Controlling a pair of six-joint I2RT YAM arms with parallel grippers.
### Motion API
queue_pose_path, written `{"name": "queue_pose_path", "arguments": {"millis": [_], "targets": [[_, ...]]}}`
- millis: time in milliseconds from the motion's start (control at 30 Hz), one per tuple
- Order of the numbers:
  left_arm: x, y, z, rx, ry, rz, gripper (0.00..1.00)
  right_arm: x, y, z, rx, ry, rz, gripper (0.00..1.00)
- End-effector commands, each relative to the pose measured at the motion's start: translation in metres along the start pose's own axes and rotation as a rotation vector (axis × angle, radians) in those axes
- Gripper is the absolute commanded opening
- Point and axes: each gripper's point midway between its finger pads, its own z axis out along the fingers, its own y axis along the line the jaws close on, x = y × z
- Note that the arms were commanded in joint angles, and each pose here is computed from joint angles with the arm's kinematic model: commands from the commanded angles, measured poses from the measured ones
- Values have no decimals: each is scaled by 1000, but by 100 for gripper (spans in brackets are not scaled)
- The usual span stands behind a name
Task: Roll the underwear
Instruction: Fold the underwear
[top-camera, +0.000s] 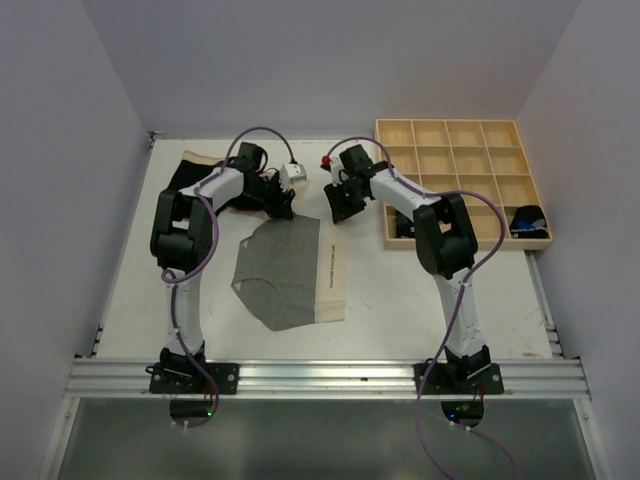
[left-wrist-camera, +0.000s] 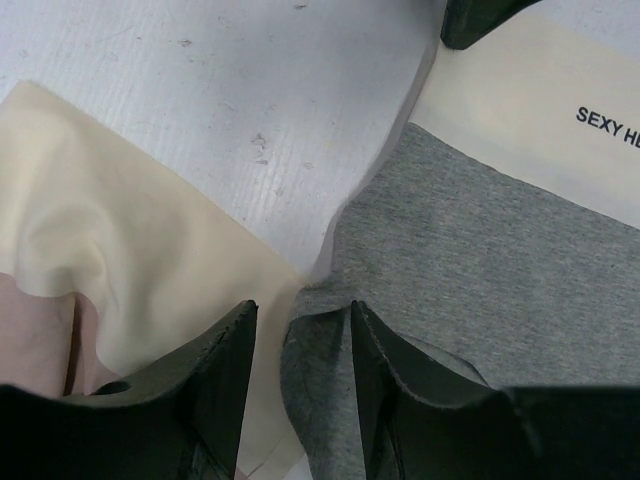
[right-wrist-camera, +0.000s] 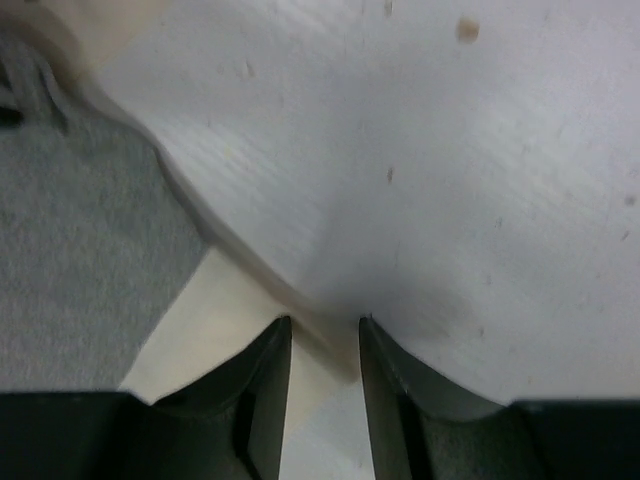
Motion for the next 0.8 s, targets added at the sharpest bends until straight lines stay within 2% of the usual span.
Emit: {"name": "queue_pose_path", "arguments": {"millis": [0,100,200,333,400,667,767], "targets": [[-34,4,-18,-6,-76,86,47,8,1,11,-27,20,-26,37],[-30,5,-14,3,-68,80,47,11,1,11,-27,20,-28,32],[-24,6,-9,8,-59,71,45,10,2,11,-34,18,-29,23],[-24,7,-8,8,-56,70,35,4,7,6,-52,-3,-35,13],[-24,8,-8,4,-53,75,34,3,8,4,-58,-8,-37,10],[-22,11,-5,1,-49,77,43,3,11,3,-74,-11,-36,0],[-18,14,-1,3,-36,72,45,3,13,2,-78,-14,-43,0]]}}
